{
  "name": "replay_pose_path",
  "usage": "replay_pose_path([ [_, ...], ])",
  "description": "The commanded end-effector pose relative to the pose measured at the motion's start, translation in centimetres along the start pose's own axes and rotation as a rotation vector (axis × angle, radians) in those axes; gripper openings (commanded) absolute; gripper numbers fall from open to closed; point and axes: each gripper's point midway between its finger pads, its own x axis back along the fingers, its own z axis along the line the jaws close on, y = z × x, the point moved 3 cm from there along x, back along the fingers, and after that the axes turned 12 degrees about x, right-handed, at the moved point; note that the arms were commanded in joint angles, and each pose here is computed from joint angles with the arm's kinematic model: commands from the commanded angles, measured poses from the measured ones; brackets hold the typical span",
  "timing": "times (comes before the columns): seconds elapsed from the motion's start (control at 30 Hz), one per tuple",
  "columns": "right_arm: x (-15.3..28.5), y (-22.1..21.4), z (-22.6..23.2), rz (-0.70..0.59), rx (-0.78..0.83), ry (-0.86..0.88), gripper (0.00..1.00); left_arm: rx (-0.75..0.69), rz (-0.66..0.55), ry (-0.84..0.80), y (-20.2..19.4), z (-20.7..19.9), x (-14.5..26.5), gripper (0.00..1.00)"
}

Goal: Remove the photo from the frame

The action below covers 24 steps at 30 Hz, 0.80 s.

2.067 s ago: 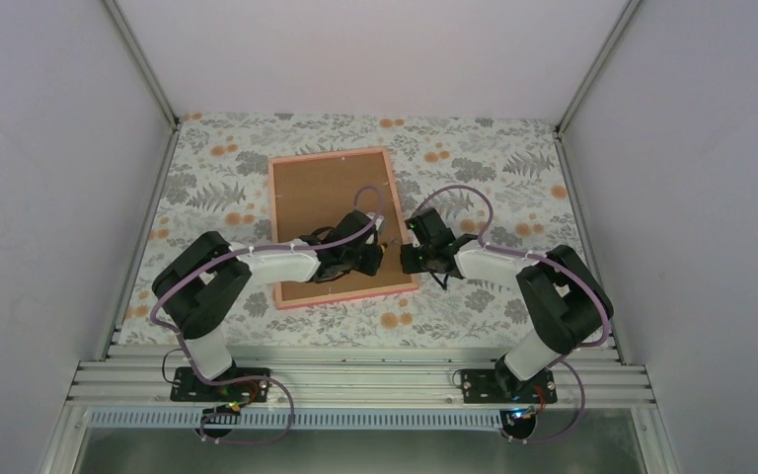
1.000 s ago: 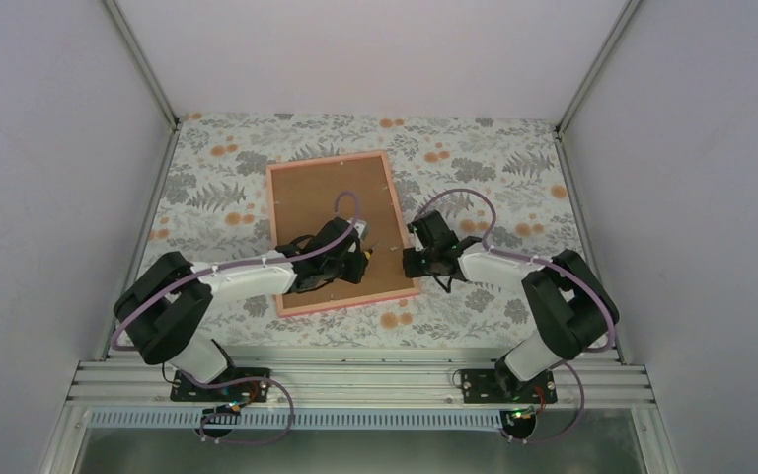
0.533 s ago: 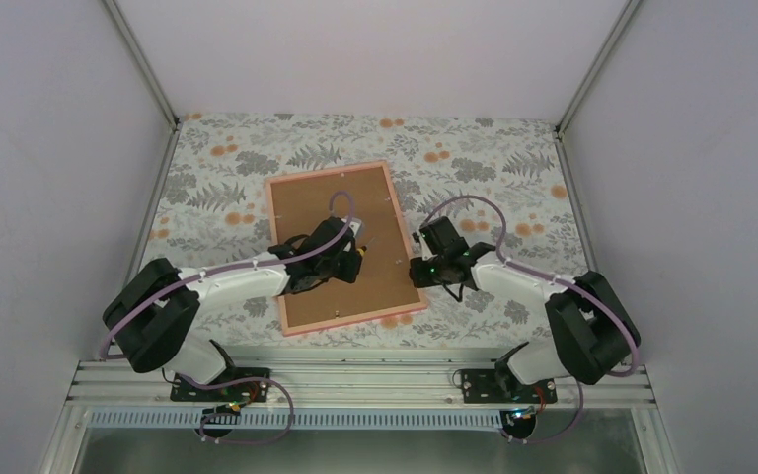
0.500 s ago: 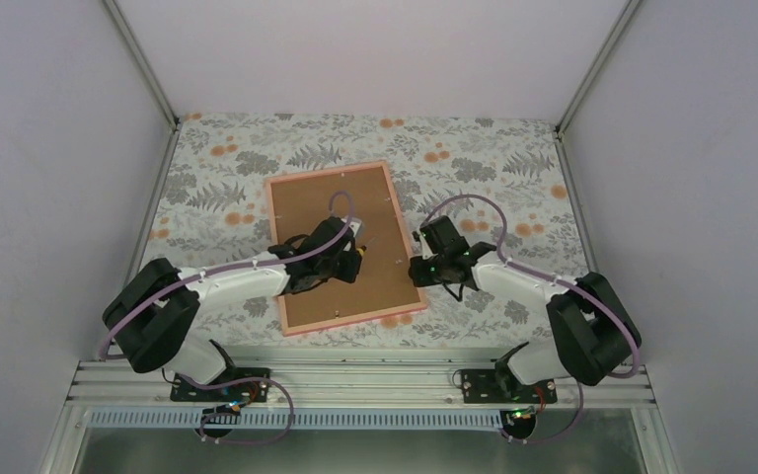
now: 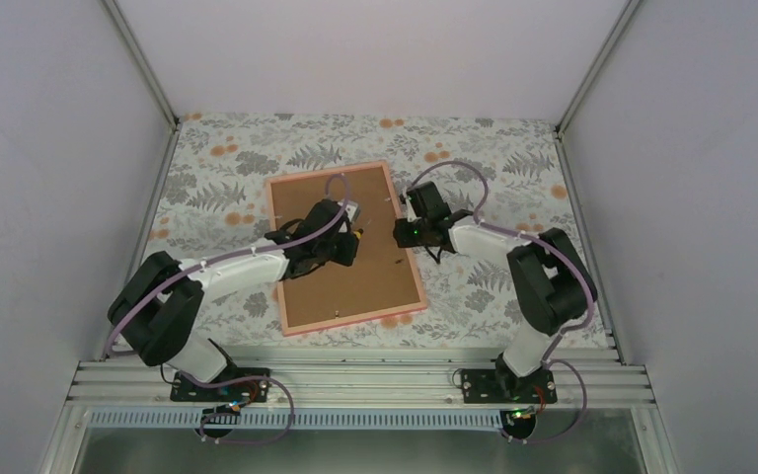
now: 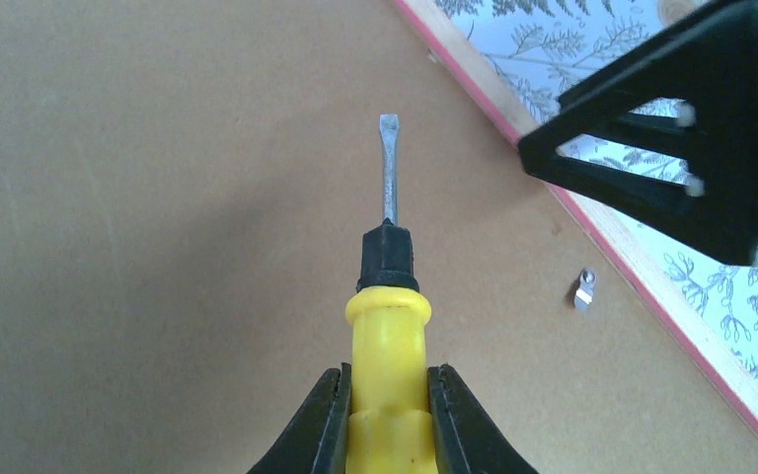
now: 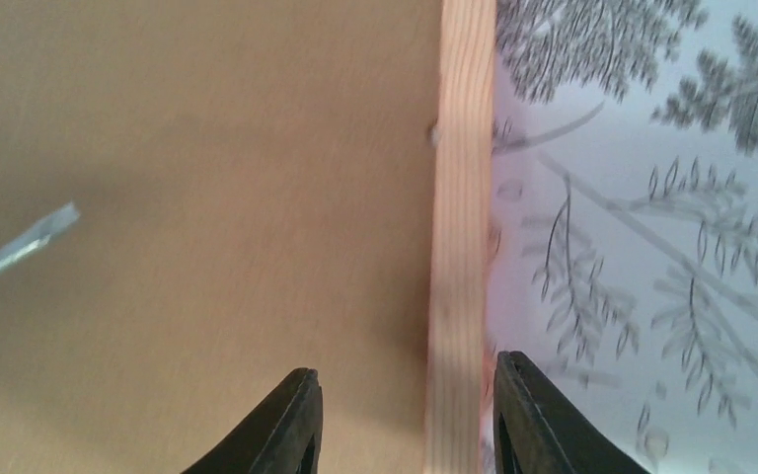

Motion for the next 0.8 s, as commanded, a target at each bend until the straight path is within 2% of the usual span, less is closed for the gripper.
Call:
replay_pose_path([
  [0.0, -1.2, 3.3, -1.6, -0.076, -0.002, -0.039, 0.36, -0.021, -0.022, -0.046, 2.3, -0.9, -0.8, 0.02],
  [0.2, -3.1, 4.5, -2.2, -0.067, -0.009, -0.015, 0.33, -0.025, -0.009, -0.054, 3.7, -0.8, -2.5, 0.02],
  [0.53, -4.9, 3.8, -2.7, -0.027, -0.017, 0.002, 0.25, -0.038, 0.019, -0.068, 5.0, -1.1, -5.4, 0.02],
  [0.77, -5.0, 2.6, -2.5, 0.007, -0.029, 0.026, 0.10, -0.040, 0.036, -0.086, 5.1, -1.5, -6.4, 0.02],
])
